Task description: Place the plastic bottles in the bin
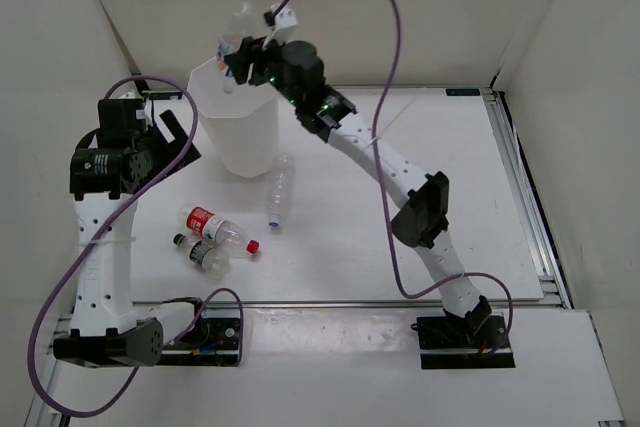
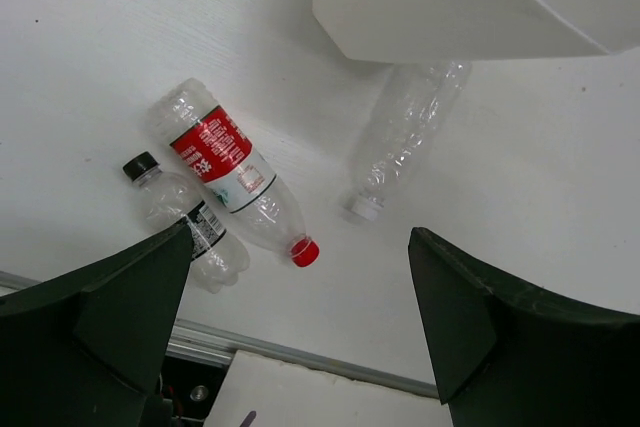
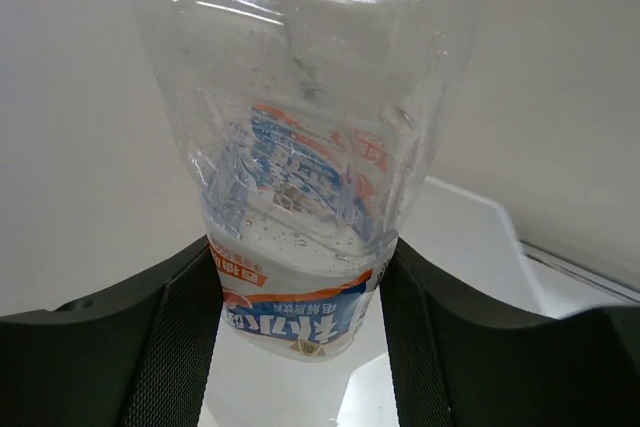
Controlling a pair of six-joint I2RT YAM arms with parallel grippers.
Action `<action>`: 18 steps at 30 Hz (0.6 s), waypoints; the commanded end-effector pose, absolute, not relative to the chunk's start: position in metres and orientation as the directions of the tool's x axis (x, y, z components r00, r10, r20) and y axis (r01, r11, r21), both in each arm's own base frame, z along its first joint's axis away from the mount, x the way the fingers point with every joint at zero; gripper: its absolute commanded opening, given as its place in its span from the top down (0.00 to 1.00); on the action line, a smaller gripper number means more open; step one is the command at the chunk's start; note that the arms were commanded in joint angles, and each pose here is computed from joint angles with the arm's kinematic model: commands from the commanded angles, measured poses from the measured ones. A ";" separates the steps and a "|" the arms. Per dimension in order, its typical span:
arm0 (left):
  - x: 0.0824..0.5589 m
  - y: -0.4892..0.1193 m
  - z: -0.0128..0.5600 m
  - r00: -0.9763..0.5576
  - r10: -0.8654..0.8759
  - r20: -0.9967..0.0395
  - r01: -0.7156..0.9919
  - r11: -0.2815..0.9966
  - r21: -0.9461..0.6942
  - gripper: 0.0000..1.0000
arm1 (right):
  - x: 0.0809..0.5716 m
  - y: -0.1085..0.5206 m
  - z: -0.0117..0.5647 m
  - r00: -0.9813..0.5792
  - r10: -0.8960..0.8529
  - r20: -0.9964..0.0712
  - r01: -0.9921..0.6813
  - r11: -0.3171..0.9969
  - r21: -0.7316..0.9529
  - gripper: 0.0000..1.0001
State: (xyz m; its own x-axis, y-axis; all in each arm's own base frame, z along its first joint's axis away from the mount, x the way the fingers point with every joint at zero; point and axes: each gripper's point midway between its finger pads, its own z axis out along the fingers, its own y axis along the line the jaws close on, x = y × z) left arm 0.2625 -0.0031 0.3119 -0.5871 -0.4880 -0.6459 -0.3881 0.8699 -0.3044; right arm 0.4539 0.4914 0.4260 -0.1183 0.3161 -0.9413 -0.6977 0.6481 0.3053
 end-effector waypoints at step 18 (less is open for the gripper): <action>0.436 -0.030 0.378 -0.403 -0.786 -0.468 -0.415 0.613 -0.672 0.00 | 0.365 0.330 0.523 -0.001 0.219 -0.976 -0.375 0.904 0.203 0.00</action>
